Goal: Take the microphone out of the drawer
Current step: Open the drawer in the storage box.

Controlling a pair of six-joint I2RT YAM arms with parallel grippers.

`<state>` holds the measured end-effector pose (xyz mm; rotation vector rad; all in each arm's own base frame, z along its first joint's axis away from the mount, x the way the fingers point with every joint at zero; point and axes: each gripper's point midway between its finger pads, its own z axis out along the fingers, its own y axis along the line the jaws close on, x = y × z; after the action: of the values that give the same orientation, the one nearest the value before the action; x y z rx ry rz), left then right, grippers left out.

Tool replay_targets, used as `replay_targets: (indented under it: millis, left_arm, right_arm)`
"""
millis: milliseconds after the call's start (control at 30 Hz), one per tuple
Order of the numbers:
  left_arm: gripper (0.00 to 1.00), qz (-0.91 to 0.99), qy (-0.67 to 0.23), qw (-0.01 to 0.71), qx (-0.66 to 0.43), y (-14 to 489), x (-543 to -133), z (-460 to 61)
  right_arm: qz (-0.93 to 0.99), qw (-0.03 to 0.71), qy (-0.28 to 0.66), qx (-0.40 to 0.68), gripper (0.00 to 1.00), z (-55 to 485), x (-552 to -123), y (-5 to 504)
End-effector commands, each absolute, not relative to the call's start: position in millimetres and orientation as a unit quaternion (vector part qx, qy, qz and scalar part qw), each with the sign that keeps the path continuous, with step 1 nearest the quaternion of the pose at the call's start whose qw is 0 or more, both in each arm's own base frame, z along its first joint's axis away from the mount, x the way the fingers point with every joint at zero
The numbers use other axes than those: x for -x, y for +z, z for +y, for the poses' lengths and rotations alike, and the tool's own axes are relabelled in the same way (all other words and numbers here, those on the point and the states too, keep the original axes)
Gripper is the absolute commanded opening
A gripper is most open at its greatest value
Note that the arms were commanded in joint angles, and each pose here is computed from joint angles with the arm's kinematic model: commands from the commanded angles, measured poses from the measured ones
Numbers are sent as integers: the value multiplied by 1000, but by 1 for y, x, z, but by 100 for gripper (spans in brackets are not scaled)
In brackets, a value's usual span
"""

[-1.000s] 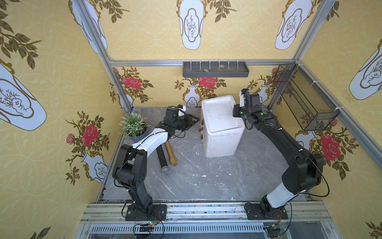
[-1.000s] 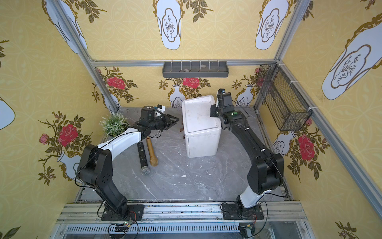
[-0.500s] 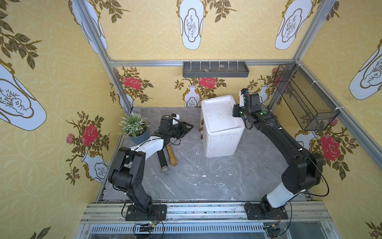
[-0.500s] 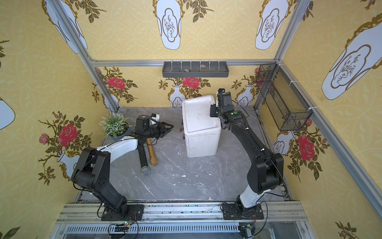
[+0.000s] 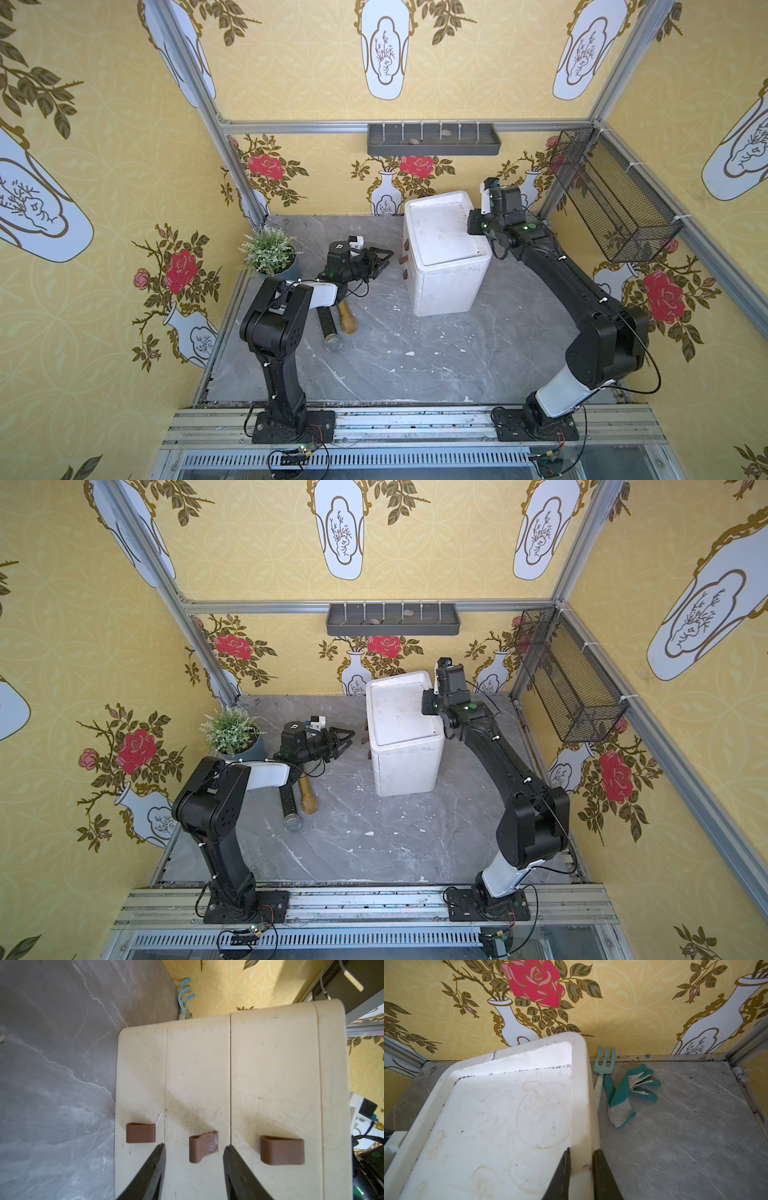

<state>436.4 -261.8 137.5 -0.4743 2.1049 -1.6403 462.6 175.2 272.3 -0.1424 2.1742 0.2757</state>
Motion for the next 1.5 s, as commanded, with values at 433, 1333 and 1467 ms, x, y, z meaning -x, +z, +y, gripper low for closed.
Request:
replay_targets:
  millis: [433,1333,1467]
  left_arm:
    - [50,697,-661,211,180,144,-441,-285]
    - [36,681,-683,198,176,150,-429,-298]
    - [26,680,-684,197,174,150,-428,-299]
  right_arm:
    - [918,370,127,69,1,183,-438,230]
    - [918,370,125,66,1,182,-437,230]
    - [918,371,126,66,1,182,-437,230]
